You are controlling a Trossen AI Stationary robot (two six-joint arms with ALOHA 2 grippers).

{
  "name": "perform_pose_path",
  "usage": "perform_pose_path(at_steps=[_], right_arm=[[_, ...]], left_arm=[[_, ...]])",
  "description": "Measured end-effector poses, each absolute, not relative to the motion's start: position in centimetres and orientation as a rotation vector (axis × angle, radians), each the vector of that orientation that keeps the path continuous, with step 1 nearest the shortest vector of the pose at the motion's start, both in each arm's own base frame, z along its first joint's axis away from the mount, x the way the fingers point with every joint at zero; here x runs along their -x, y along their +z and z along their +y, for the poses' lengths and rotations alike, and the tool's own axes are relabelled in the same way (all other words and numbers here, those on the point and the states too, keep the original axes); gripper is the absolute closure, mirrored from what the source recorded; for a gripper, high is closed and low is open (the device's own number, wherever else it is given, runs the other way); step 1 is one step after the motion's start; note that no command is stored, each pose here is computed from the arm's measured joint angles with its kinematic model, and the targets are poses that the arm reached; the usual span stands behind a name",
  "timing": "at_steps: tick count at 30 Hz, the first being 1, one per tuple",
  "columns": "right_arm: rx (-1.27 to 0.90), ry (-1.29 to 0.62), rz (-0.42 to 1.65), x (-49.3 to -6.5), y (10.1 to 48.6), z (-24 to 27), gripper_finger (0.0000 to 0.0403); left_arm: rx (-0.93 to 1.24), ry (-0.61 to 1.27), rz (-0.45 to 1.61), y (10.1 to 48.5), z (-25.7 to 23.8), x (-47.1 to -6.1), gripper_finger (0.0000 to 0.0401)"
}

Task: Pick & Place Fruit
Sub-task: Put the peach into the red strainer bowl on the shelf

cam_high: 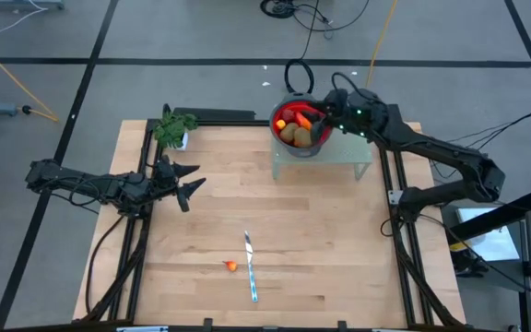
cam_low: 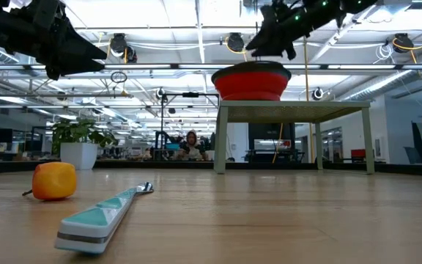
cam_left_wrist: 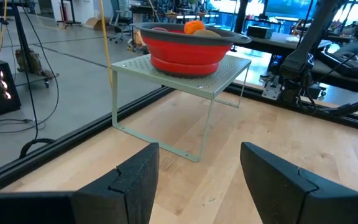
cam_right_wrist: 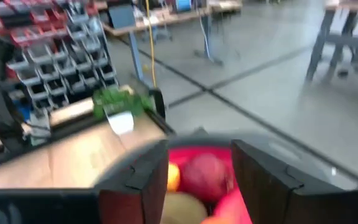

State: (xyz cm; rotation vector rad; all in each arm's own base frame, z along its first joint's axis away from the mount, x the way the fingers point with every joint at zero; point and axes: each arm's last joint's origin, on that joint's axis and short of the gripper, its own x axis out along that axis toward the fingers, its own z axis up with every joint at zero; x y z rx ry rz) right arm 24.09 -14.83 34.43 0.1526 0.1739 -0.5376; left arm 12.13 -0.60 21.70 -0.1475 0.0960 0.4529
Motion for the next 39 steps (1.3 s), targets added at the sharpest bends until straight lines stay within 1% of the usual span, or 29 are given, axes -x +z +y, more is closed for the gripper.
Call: perform_pose_path(at_steps=[4, 12, 14, 21, 27, 39], right_arm=[[-0.128, -0.528, 0.110, -23.3, 35.8, -14.1, 0.0277], [-0.112, -0.483, 0.055, -22.3, 37.4, -12.2, 0.0379], [-0.109, -0.460, 0.050, -22.2, 37.7, -11.5, 0.0396], [-0.106, -0.450, 0.033, -22.5, 37.8, -8.5, 0.0401], [-0.094, -0.357, 0.013, -22.2, 38.4, -5.9, 0.0402], [-0.144, -0.209, 0.060, -18.9, 39.3, -2.2, 0.0402]], left_arm=[[0.147, 0.453, 0.096, 21.7, -0.6, -12.1, 0.0176], [0.146, 0.453, 0.097, 21.7, -0.6, -12.1, 0.0176], [0.146, 0.452, 0.097, 21.7, -0.6, -12.1, 0.0176], [0.147, 0.452, 0.096, 21.7, -0.6, -12.1, 0.0176], [0.152, 0.451, 0.090, 21.8, -0.6, -12.1, 0.0176], [0.190, 0.439, -0.001, 22.7, -0.6, -12.2, 0.0176]])
